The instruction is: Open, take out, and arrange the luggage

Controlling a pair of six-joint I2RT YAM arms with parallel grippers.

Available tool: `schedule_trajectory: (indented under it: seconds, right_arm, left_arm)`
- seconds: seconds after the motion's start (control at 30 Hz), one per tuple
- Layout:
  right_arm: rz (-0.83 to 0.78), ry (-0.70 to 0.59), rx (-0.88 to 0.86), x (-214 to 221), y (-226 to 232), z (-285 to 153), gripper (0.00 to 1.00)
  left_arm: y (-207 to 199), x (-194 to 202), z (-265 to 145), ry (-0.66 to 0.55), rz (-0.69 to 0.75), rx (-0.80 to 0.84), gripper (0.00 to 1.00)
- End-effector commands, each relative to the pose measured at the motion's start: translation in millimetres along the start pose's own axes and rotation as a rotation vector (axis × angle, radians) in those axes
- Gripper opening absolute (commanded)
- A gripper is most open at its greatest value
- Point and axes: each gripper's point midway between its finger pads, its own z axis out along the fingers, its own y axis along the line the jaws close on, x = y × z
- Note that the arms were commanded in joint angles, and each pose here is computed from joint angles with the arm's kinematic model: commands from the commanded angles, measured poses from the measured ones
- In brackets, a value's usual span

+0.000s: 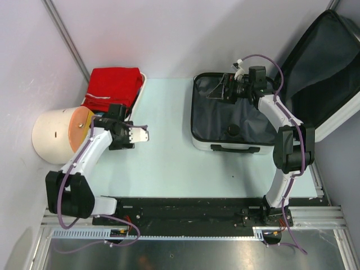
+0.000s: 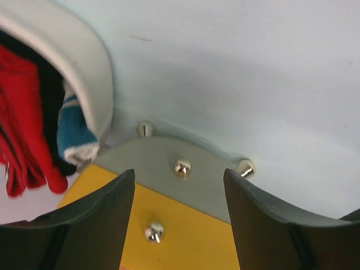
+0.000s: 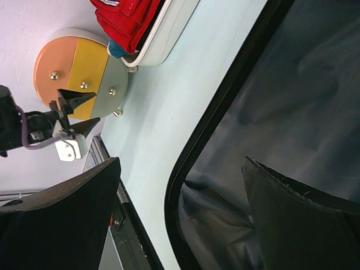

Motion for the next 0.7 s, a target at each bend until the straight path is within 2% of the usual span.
schedule_trajectory:
  seconds: [0.0,0.33,0.67]
  right_arm:
    - [-0.061,-0.029,-0.038,-9.5,18.3,-8.5,0.93]
    - [-0.063,-0.025,-0.030,-10.3,18.7,-13.5,0.93]
    - [-0.056,-0.021,-0.022,-5.5,16.1,-15.7,0.93]
  left_arm:
    - [-2.1,11.9,18.3,0.045,0.283,0.089,0.68]
    - [4.8,40.6,61.9,0.070,0.433,0.241,0.62]
    - [17.9,74.5,83.8,0.132,0.400,0.297,0.62]
